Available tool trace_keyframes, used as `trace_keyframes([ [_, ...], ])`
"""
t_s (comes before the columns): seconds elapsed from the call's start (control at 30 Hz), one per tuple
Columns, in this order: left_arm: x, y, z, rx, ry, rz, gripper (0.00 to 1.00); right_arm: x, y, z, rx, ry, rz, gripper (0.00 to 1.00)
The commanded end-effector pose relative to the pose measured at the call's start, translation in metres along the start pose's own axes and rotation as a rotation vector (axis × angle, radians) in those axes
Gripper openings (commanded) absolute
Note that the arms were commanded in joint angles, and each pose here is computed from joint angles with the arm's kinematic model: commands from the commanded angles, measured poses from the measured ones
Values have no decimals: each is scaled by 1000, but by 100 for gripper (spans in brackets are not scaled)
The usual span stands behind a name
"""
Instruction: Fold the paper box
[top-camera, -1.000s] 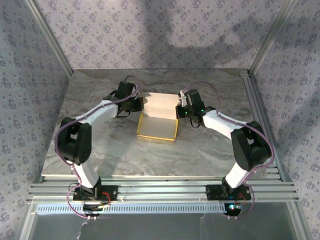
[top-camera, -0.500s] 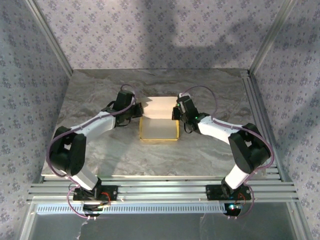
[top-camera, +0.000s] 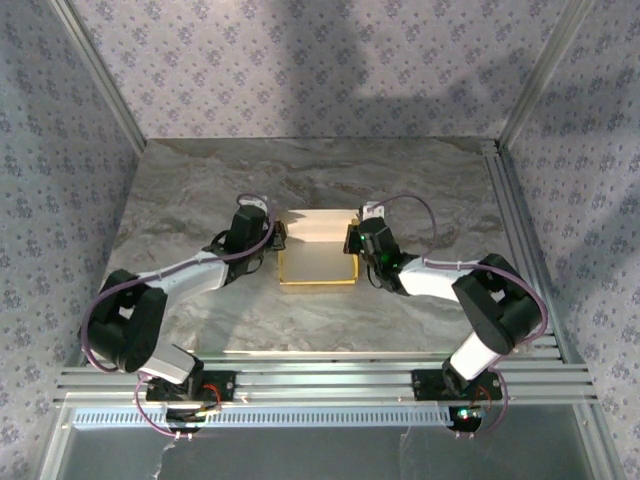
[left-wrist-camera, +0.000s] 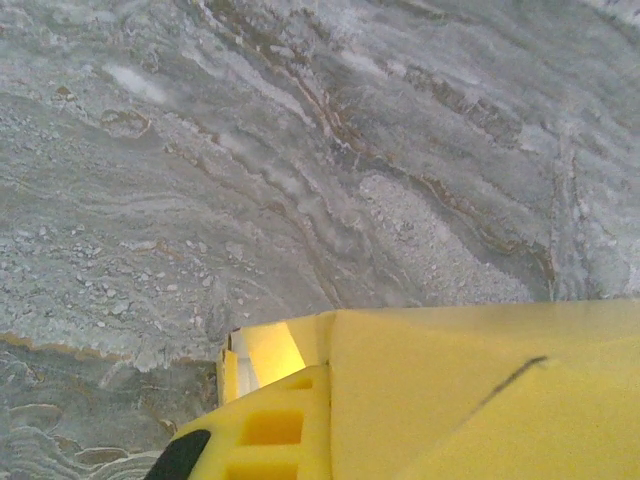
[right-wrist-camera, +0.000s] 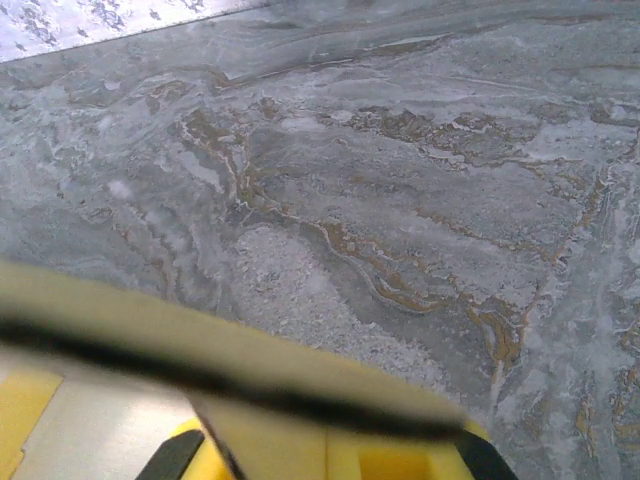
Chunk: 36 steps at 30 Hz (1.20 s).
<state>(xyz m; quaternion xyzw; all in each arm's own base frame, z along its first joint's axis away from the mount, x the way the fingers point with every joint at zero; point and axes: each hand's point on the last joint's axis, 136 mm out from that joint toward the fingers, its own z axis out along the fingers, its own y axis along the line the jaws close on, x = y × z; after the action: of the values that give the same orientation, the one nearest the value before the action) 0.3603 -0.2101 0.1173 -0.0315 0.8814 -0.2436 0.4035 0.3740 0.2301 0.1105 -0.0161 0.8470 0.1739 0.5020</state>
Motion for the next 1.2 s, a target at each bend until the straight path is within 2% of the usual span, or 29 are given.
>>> trace_keyframes([
  [0.0,-15,-22,-10,110,-109,-19,0,4,13,-7,-58,-42,-15,0],
  [0.57,24,-8,-25,134,-169,16,1,46,9,-16,-49,-44,-71,0],
  [0.73,31,-13,-29,134,-194,56,1,48,5,-23,-23,-59,-88,0],
  [0.9,38,-6,-31,117,-229,95,1,43,14,-23,-78,-79,-141,0],
  [1.1,43,5,-32,90,-250,136,0,39,21,-30,-122,-64,-164,15],
  [1.17,46,6,-32,86,-244,159,0,40,23,-36,-137,-59,-151,16],
])
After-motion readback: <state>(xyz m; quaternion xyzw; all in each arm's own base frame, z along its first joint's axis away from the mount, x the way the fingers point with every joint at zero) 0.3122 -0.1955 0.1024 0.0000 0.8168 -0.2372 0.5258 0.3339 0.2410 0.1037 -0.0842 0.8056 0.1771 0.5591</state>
